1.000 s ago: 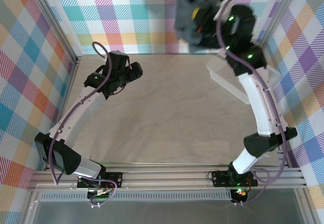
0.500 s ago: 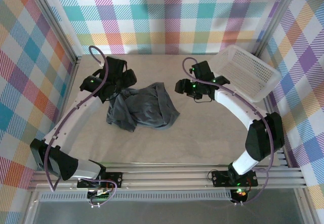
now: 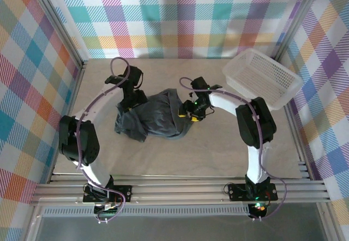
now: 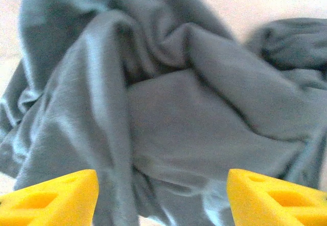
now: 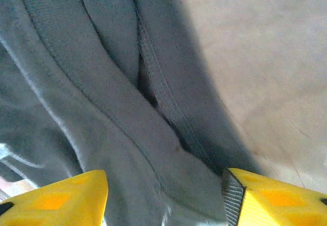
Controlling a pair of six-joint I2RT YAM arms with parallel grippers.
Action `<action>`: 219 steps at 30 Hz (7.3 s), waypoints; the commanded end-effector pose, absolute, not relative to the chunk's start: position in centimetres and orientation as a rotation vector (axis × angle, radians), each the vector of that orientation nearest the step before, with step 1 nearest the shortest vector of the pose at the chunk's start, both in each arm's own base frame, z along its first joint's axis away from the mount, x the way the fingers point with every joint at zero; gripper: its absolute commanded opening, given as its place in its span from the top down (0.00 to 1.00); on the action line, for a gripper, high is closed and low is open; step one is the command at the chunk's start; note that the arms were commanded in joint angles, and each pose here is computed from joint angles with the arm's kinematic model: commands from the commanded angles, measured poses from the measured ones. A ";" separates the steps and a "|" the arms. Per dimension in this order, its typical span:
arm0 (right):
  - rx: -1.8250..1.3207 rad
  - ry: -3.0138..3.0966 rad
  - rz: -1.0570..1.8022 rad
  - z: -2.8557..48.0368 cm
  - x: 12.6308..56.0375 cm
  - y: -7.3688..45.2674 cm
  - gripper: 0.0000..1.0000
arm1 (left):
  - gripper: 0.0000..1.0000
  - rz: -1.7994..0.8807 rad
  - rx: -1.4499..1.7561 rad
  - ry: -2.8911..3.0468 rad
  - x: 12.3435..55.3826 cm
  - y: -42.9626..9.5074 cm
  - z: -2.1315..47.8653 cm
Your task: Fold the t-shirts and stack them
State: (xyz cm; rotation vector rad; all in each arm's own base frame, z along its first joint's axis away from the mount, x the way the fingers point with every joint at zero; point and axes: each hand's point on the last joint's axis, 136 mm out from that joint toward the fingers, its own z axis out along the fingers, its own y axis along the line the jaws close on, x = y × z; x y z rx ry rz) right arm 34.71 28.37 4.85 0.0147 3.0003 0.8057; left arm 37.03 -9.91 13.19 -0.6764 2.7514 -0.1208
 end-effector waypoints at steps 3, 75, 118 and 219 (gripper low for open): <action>-0.246 3.085 0.741 5.1 32.8 29.4 0.36 | 0.21 0.049 -0.939 2.816 31.5 -5.2 10.9; 0.246 1.918 0.917 46.8 48.9 13.1 1.00 | 1.00 -0.892 -0.865 1.721 50.7 -2.4 44.1; -0.692 2.437 1.722 28.9 34.1 45.3 0.42 | 0.21 -0.151 -1.013 2.154 48.6 0.9 27.4; 0.955 2.611 1.266 3.2 49.2 42.0 0.41 | 1.00 0.166 -0.975 2.018 22.9 2.3 28.7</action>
